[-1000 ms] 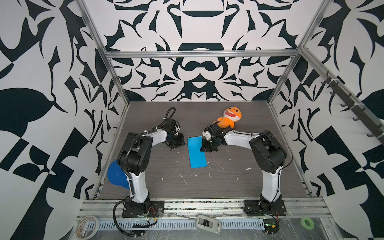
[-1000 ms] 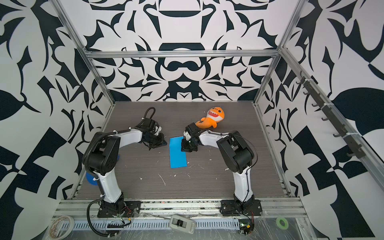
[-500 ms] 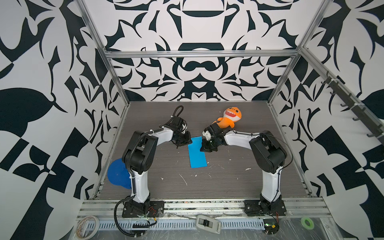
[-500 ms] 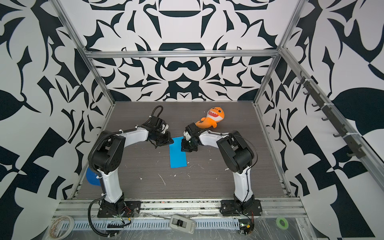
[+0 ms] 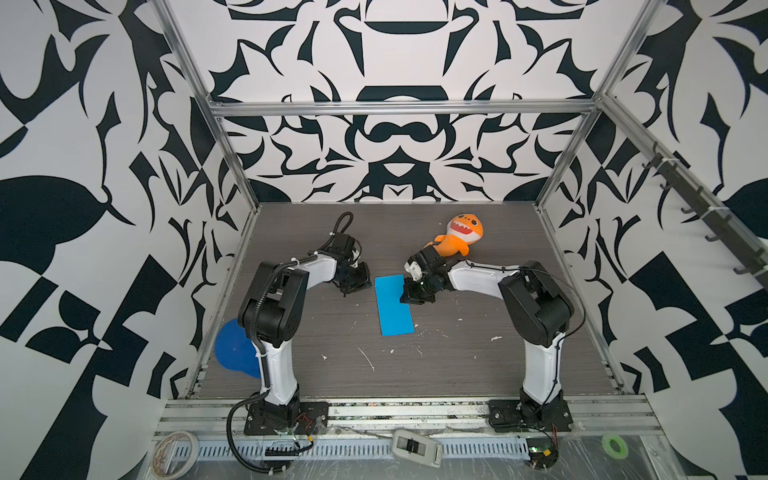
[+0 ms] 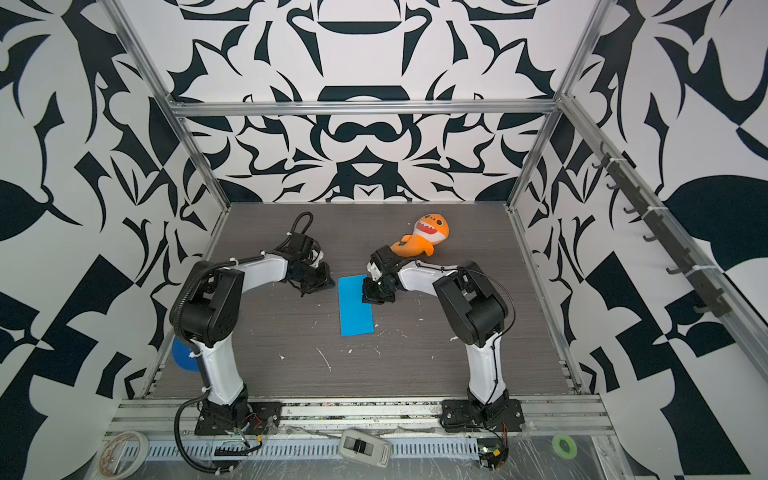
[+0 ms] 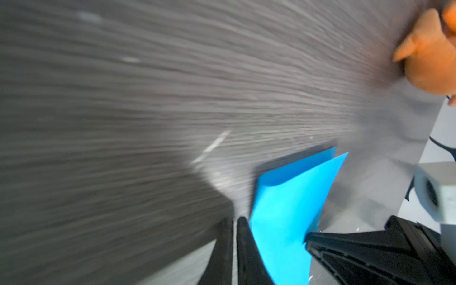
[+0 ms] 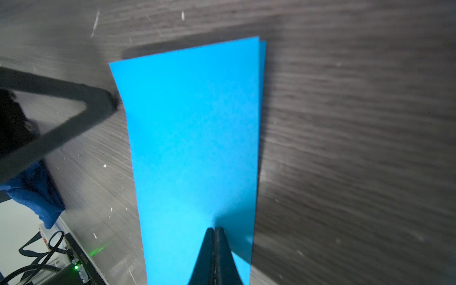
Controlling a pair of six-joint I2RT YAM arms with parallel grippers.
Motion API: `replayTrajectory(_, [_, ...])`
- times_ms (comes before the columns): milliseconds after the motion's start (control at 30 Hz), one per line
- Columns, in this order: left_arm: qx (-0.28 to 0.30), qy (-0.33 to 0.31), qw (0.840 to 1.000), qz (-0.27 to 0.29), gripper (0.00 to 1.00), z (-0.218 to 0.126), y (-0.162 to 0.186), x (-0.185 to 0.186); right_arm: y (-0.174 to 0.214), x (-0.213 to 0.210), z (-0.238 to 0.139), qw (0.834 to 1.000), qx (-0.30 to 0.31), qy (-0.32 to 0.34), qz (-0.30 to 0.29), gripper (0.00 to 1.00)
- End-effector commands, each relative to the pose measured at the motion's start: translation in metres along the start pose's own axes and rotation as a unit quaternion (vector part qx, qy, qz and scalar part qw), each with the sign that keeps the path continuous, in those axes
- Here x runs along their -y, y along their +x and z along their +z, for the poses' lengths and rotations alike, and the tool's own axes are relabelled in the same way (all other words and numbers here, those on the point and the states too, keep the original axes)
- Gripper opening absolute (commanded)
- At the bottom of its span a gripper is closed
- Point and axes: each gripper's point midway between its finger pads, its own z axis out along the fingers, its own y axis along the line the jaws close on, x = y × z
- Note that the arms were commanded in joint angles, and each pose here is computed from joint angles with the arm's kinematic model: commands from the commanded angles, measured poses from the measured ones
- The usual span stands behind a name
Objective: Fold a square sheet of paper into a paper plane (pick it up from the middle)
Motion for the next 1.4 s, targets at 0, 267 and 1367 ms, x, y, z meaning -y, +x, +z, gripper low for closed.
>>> replayTrajectory(0, [0.016, -0.019, 1.0, -0.013, 0.11, -0.023, 0.0, -0.005, 0.037, 0.071, 0.027, 0.991, -0.053, 0.125, 0.006, 0.07])
replayTrajectory(267, [0.051, 0.071, 0.996, -0.015, 0.15, -0.051, 0.0, 0.033, -0.003, 0.038, 0.024, 0.987, -0.032, 0.091, -0.13, 0.07])
replayTrajectory(1367, [-0.035, 0.009, 0.999, -0.034, 0.08, 0.015, 0.053, -0.014, -0.045, -0.083, -0.034, 0.99, 0.05, -0.041, -0.123, 0.1])
